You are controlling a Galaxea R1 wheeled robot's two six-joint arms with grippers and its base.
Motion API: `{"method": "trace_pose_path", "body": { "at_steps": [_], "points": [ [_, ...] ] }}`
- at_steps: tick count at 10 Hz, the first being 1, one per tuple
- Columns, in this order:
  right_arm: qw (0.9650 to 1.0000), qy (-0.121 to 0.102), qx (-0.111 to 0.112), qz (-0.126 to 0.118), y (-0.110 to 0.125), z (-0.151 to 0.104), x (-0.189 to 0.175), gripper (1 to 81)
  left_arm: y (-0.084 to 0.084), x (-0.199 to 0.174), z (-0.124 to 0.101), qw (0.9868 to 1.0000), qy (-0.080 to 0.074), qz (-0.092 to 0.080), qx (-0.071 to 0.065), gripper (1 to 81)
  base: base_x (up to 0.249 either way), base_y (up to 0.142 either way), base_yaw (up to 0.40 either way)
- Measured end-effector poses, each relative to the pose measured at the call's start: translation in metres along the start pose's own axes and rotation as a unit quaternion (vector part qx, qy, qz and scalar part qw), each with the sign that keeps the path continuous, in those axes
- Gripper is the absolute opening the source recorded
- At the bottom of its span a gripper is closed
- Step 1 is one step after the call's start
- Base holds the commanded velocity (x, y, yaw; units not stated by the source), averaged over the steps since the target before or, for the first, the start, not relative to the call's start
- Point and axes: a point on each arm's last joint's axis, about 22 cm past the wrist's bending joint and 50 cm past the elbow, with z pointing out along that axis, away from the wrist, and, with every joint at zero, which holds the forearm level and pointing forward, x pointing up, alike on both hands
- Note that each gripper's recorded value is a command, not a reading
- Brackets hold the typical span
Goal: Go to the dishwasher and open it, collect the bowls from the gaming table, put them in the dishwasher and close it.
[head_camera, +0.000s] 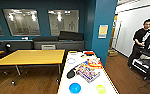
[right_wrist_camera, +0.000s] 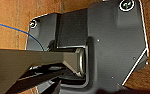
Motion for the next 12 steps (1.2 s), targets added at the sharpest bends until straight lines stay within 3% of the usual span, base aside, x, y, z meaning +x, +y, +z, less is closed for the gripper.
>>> {"method": "trace_pose_path", "body": {
  "at_steps": [3,7,10,12],
  "points": [
    [0.9999,-0.004,0.016,0.006,0.004,-0.011,-0.012,81.1,0.002,-0.011,0.0,1.0,-0.008,-0.002,-0.002,81.1,0.0,0.0,0.0],
    [0.9967,0.039,0.062,0.035,0.015,-0.054,0.013,81.1,0.002,-0.006,0.0,1.0,-0.004,-0.001,-0.002,81.1,0.0,0.0,0.0],
    [0.99,0.086,0.086,0.072,0.048,-0.124,0.04,81.1,0.002,-0.006,0.0,1.0,-0.003,-0.001,-0.002,81.1,0.0,0.0,0.0],
    [0.9834,0.121,0.089,0.102,0.077,-0.182,0.062,81.1,0.003,-0.006,0.0,1.0,-0.003,-0.001,-0.002,81.1,0.0,0.0,0.0]
  ]
}}
